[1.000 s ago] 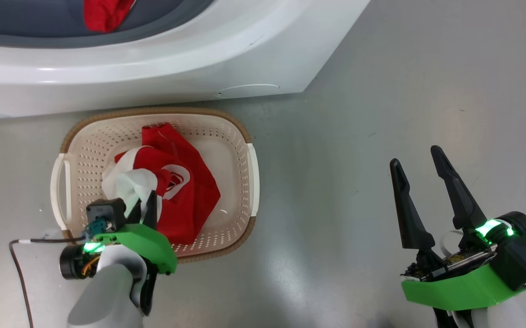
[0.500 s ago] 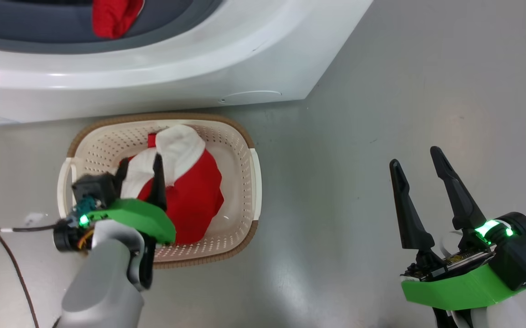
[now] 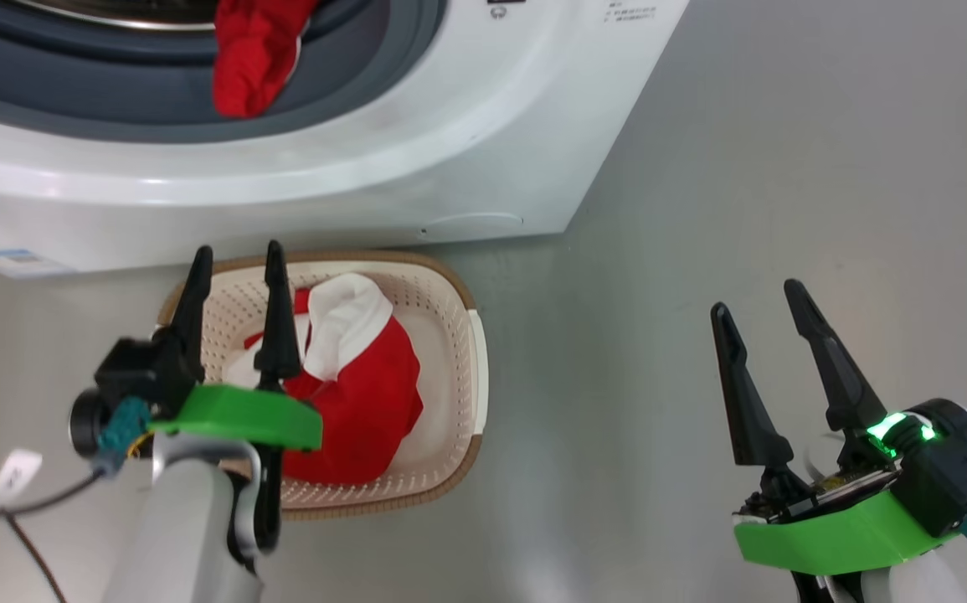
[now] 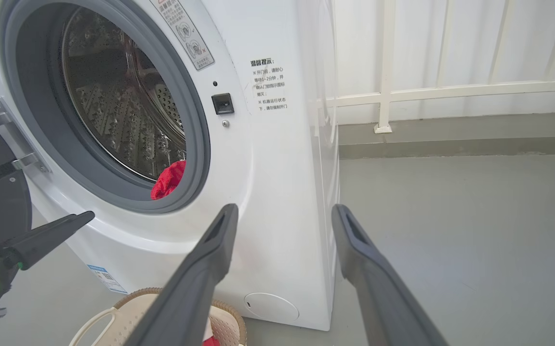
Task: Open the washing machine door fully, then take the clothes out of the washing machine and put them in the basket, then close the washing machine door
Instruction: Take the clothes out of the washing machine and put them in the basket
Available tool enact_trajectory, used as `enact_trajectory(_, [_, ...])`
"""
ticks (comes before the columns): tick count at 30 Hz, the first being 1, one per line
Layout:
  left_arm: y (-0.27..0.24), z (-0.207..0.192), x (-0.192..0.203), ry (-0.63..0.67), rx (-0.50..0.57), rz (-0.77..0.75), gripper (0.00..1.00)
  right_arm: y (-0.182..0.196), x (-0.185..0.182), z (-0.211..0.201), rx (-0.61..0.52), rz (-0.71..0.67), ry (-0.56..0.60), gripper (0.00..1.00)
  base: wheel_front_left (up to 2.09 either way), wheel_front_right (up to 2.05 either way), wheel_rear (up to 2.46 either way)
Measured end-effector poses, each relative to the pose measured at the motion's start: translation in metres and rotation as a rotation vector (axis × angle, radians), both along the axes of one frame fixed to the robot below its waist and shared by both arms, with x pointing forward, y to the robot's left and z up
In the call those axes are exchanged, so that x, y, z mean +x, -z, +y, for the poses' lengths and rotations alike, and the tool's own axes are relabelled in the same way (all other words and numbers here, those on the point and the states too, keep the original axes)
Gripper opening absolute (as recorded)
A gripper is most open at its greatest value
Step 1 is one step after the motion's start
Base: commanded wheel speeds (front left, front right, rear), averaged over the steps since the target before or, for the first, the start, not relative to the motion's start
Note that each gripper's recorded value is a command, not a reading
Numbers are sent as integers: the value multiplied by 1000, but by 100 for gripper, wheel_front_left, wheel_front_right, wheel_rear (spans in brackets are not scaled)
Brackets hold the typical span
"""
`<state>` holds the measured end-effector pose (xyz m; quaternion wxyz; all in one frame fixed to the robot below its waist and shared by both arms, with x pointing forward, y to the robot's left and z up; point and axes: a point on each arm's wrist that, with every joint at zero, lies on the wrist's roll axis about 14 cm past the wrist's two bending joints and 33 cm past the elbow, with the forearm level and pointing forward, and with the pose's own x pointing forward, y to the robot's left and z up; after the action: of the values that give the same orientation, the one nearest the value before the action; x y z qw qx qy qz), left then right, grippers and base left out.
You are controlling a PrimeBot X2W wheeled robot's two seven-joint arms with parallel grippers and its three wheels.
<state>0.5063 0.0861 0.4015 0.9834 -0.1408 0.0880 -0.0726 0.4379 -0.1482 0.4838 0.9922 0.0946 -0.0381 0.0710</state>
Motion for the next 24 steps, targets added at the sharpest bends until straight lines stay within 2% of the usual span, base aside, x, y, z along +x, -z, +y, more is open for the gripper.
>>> enact_trajectory(9, [-62,8,-38,-38,12,-150,100,-25,-23,-3,-2,-45,10,100,0,0,0])
enact_trajectory(24, [-108,8,-91,-74,-7,-234,100,-48,-69,-20,-10,-81,66,100,0,0,0])
